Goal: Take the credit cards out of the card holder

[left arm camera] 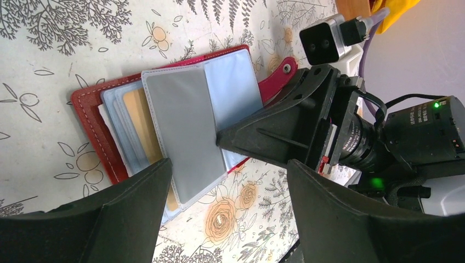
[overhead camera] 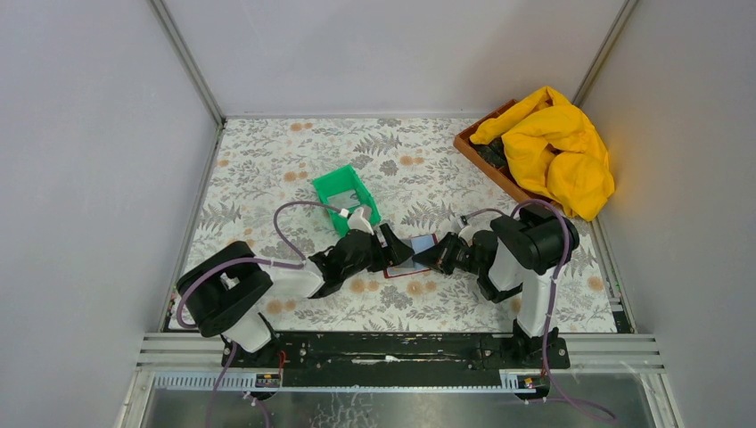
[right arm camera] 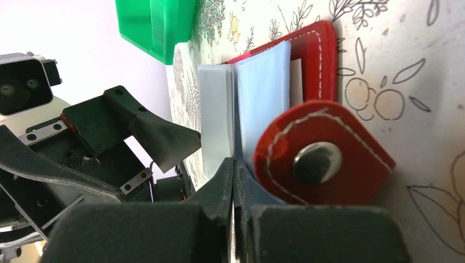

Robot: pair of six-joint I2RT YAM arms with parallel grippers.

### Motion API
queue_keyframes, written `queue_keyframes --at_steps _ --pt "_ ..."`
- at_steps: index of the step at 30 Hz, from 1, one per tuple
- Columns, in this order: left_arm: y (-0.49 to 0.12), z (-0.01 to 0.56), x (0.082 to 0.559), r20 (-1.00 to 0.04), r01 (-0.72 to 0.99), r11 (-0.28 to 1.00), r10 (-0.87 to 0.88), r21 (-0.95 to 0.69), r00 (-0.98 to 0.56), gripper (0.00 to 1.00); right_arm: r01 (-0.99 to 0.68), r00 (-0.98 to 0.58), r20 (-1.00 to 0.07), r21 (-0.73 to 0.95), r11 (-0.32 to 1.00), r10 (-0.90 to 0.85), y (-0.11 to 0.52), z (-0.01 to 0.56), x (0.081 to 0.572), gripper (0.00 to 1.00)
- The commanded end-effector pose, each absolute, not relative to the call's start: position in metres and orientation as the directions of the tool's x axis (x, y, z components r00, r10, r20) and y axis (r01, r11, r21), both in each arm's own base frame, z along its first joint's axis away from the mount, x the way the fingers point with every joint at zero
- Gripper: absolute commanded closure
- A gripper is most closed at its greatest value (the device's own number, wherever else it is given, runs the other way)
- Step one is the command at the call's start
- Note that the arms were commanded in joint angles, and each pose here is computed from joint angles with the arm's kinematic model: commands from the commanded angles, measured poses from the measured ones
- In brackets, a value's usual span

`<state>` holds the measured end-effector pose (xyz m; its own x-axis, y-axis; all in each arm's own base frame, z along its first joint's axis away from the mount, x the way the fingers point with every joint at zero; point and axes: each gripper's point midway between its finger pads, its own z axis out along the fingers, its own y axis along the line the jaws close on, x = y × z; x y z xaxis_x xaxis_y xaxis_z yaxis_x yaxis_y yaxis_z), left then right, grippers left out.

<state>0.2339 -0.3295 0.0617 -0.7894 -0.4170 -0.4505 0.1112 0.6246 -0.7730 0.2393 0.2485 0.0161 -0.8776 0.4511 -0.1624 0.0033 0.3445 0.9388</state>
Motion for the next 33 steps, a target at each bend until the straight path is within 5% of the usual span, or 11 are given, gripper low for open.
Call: queue_keyframes --at_steps 1,33 --pt "-0.377 0.14 0.227 -0.444 0.27 0.409 -0.424 -0.872 -0.79 0.18 -0.013 -0.921 -0.14 0.944 0.328 0.364 0.259 0.014 0.22 1.0" --pt "-0.406 0.13 0.216 -0.401 0.275 0.352 -0.365 -0.895 -0.84 0.18 -0.008 -0.917 -0.136 0.946 0.324 0.374 0.255 0.015 0.216 1.0"
